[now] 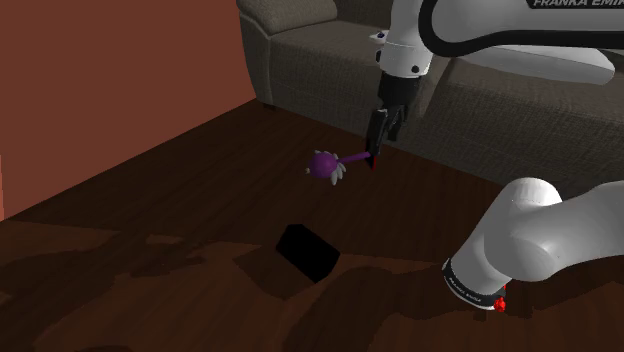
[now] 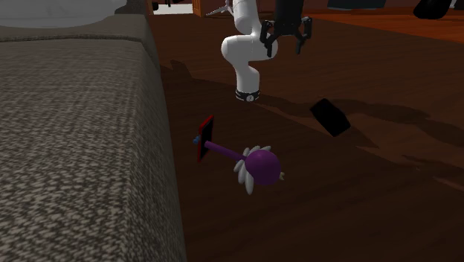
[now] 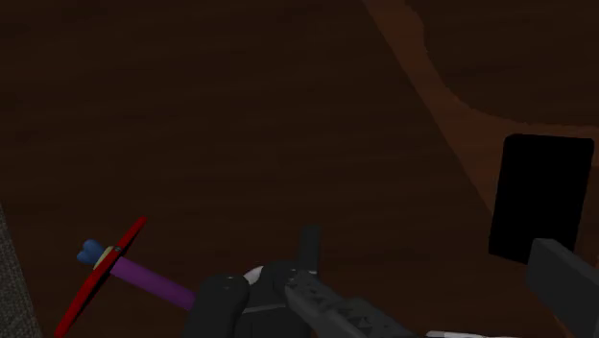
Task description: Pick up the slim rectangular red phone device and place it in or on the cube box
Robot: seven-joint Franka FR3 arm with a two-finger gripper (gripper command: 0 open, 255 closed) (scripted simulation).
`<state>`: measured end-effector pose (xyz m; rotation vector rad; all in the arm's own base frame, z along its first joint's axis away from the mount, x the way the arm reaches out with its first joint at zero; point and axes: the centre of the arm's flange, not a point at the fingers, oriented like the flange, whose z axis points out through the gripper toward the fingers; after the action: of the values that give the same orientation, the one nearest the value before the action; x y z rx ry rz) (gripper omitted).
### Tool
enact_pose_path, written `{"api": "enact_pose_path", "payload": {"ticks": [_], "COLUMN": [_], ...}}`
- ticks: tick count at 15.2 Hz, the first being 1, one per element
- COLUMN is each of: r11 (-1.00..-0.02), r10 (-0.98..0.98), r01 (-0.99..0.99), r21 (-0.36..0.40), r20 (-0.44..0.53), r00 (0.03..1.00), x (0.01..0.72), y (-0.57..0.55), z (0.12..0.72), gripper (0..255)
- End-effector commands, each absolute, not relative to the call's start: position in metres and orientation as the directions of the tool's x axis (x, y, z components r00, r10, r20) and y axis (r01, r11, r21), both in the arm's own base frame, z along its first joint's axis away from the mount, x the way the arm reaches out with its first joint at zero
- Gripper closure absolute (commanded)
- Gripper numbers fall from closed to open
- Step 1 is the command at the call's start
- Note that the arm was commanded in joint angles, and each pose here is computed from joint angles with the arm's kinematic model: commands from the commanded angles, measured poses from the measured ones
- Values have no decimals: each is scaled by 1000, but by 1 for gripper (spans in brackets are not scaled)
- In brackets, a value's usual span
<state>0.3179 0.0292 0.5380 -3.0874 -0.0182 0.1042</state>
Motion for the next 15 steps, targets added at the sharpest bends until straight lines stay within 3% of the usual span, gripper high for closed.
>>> {"api": "enact_pose_path", "payload": {"ticks": [1, 15], "r11": [-999, -954], "r10": [14, -292], "r01": [10, -291], "r21": [-53, 65], "r20": [-67, 1], "r00": [998, 956], "x": [318, 408], "y": [29, -85], "z": [538, 456], "gripper": [0, 0]}}
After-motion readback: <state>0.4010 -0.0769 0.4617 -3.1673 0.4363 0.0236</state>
